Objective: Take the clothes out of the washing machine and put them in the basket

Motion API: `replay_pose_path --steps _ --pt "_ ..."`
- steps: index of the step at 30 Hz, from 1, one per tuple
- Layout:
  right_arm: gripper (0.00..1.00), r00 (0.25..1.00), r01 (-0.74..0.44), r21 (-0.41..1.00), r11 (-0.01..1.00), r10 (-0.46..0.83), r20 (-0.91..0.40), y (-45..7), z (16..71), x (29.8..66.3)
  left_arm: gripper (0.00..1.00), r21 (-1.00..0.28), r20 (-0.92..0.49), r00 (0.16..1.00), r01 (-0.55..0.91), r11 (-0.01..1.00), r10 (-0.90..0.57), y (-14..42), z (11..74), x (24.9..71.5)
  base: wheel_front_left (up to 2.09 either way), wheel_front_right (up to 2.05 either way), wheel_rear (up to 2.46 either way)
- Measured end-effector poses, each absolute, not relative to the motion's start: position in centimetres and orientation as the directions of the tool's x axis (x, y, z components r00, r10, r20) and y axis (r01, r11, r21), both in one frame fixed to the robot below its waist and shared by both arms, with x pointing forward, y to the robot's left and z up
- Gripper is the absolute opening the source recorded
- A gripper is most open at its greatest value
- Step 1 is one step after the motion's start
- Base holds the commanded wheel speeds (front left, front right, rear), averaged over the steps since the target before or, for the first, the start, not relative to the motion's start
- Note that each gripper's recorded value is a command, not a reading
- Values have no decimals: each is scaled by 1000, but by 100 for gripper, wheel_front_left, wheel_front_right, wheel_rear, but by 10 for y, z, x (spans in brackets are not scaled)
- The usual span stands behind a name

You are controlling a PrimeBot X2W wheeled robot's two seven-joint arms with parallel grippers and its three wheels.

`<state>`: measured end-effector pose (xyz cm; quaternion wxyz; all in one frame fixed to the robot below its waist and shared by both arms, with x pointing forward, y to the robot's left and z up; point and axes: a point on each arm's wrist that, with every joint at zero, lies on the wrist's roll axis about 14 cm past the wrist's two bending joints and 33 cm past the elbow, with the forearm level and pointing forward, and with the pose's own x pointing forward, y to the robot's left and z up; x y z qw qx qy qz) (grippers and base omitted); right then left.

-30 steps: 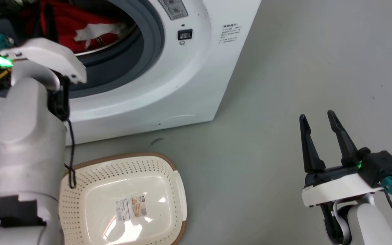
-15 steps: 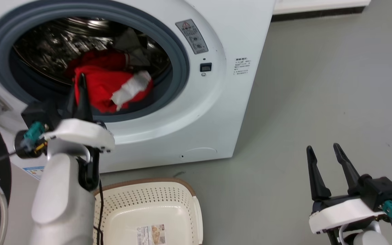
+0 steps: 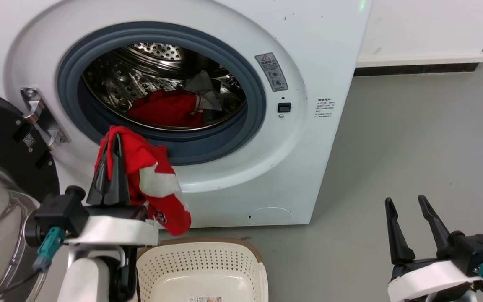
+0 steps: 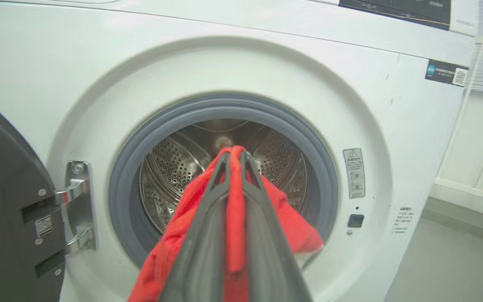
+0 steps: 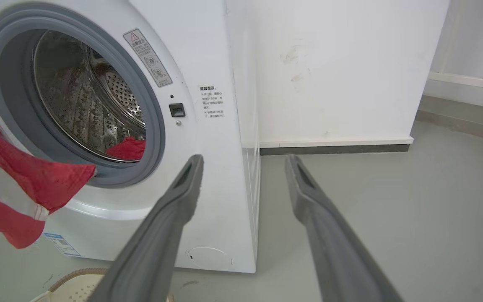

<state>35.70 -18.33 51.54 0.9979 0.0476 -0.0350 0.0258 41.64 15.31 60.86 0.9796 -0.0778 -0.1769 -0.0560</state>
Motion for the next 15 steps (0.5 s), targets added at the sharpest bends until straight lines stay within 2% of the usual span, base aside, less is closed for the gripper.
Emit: replay_pose_path --steps 6,15 --pt "100 996 -62 92 994 55 77 -181 517 360 0 -131 317 946 118 984 -71 155 604 393 0 0 0" --pt "100 996 -82 96 992 79 37 -174 503 372 0 -194 33 998 61 979 -56 150 514 375 0 0 0"
